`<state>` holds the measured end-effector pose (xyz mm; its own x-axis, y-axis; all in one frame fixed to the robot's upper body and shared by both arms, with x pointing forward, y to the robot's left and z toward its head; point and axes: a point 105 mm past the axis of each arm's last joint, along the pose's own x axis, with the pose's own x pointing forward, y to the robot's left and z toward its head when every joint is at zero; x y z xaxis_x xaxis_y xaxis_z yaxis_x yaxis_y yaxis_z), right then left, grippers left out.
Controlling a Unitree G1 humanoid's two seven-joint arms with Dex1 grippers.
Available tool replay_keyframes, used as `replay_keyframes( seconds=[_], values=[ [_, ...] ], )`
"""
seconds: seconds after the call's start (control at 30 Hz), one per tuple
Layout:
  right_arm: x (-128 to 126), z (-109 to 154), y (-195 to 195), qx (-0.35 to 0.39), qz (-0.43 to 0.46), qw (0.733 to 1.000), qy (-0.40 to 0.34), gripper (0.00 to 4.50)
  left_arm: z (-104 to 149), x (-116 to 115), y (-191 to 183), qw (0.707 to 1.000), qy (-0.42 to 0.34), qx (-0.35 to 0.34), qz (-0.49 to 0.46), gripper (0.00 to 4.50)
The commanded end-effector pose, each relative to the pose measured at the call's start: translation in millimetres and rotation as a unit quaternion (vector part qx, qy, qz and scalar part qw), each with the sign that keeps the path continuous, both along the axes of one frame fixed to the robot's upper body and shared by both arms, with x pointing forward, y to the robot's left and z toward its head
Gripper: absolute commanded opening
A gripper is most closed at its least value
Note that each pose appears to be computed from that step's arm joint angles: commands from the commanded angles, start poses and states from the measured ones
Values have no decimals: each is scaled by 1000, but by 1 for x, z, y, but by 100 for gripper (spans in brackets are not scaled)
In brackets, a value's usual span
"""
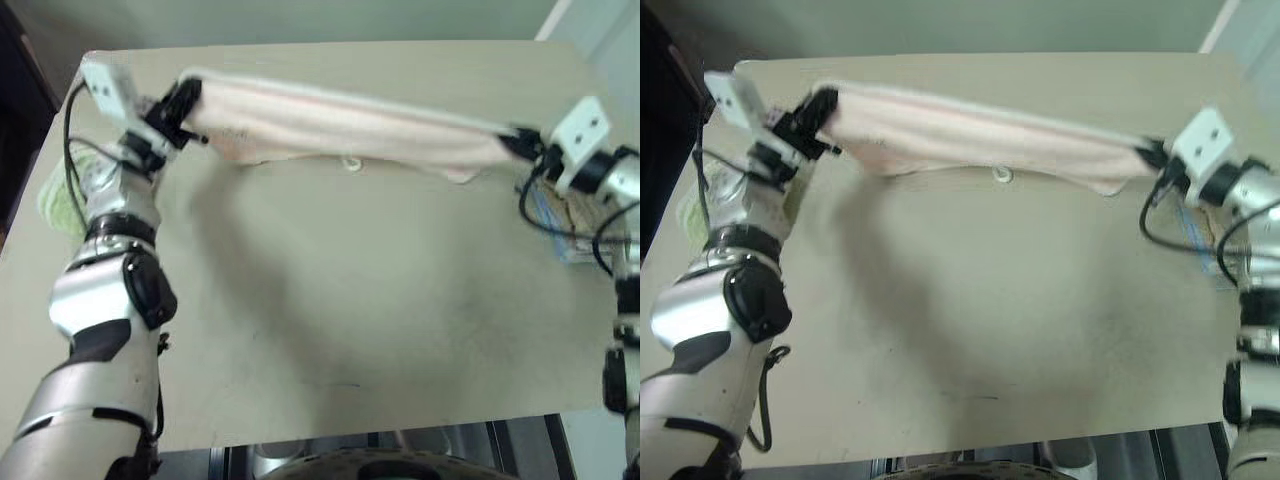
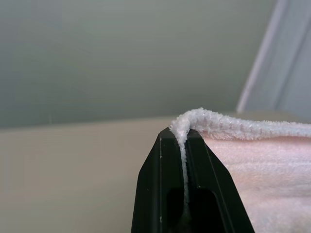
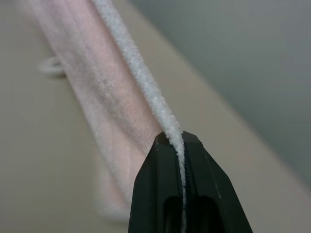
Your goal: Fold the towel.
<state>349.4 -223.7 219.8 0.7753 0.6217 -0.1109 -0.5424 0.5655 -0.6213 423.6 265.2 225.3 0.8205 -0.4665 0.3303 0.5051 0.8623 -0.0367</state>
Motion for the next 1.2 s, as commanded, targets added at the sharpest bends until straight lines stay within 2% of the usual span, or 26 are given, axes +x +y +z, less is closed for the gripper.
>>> replay_keyframes(
  seconds=[0.03, 0.13, 0.4, 0.57, 0.83, 0.93, 1.2],
  values=[
    [-35, 27, 6, 4, 18, 1000, -17, 0, 18, -20, 32, 999, -36, -6, 1, 4],
    [-56, 15, 12, 0, 28, 999, 24, 0, -1, -36, 40, 999, -8, 14, -36, 4],
    [-107, -37, 15, -49, 62, 983, 164, 0, -67, -98, 56, 965, 179, 60, -180, 4],
    [-131, -58, 14, -65, 77, 968, 229, 0, -81, -123, 62, 946, 247, 70, -198, 4],
    [-146, -76, 4, -85, 77, 954, 275, 0, -103, -162, 71, 913, 336, 98, -209, 4],
    [-147, -79, 4, -88, 84, 952, 282, 0, -101, -161, 72, 916, 334, 98, -199, 4],
    [-127, -75, 2, -83, 71, 962, 251, 0, -90, -136, 70, 944, 281, 81, -155, 4]
  ],
)
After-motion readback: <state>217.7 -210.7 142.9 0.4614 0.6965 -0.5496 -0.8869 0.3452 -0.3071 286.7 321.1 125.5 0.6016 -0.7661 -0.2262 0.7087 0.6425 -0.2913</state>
